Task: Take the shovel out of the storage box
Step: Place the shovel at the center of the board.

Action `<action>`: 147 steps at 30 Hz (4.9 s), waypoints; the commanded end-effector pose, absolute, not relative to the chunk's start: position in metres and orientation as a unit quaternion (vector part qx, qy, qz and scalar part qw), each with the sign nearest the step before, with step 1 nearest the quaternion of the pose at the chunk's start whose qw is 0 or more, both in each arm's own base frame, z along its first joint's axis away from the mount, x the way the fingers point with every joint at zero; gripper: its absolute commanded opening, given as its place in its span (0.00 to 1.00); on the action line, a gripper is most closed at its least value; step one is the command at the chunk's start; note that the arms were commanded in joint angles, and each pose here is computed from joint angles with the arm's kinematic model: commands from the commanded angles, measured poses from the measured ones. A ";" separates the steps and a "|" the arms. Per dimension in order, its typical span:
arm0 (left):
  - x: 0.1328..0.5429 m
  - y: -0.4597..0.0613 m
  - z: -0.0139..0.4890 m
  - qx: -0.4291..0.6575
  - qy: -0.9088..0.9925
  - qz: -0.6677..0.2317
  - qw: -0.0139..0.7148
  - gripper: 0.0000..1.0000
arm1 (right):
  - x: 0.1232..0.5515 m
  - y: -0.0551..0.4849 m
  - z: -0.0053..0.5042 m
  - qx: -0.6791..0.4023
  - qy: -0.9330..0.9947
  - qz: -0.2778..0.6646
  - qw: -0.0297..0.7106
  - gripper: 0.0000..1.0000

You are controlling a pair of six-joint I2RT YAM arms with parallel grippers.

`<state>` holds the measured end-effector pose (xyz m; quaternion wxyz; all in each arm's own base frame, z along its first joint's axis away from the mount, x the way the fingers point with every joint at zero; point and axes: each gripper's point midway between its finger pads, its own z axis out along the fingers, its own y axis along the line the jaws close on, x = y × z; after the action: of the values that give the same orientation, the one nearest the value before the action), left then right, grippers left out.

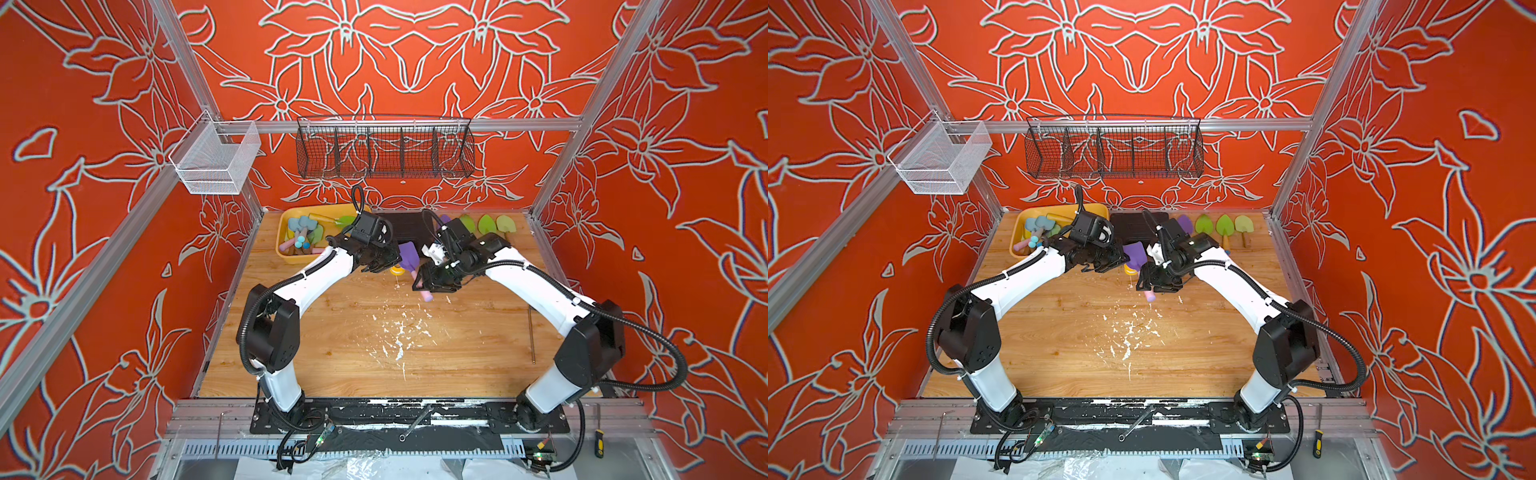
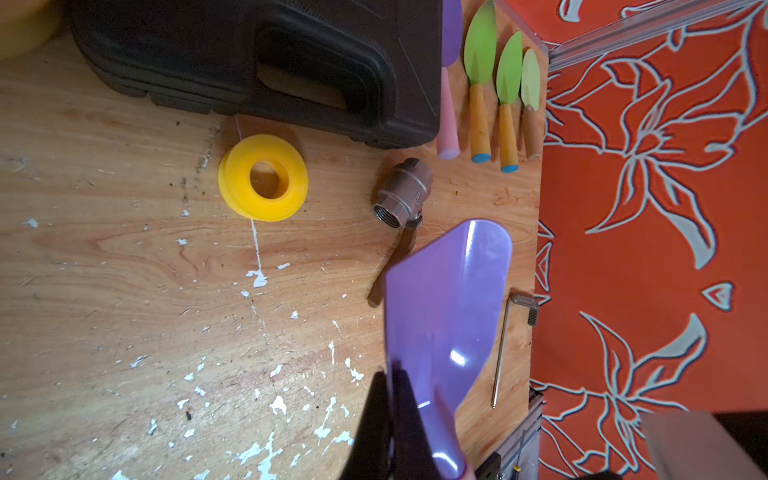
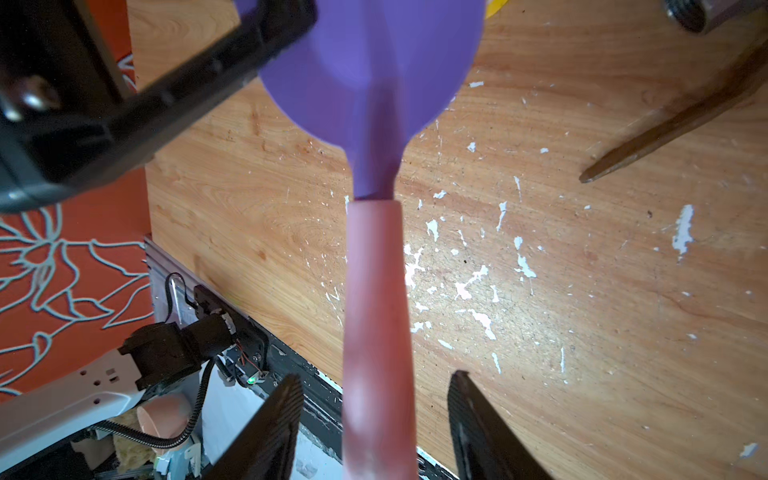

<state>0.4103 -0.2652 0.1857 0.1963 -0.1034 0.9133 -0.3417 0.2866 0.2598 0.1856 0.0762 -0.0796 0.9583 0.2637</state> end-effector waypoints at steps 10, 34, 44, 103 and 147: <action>0.406 -0.265 0.182 -0.107 0.920 -0.327 0.186 0.00 | 0.289 0.246 0.169 -0.115 0.977 0.153 0.092 0.21; 0.361 -0.211 0.310 -0.082 0.869 -0.348 0.343 0.97 | 0.330 -0.014 0.146 -0.013 0.985 0.031 0.166 0.00; 0.339 -0.171 0.327 -0.088 0.865 -0.302 0.391 0.97 | 0.363 -0.084 0.090 -0.032 0.990 -0.043 0.130 0.00; 0.347 -0.159 0.300 -0.119 0.880 -0.285 0.362 0.97 | 0.357 -0.178 -0.004 0.003 0.992 -0.129 0.014 0.34; 0.439 -0.056 0.228 -0.229 0.938 -0.059 0.253 0.98 | 0.378 0.066 0.260 0.009 0.890 0.191 0.414 0.77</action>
<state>0.4399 -0.0812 0.2452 0.2899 -0.2272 0.9231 -0.1105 0.3775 0.0377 0.2516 0.4065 -0.0080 0.9042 0.1310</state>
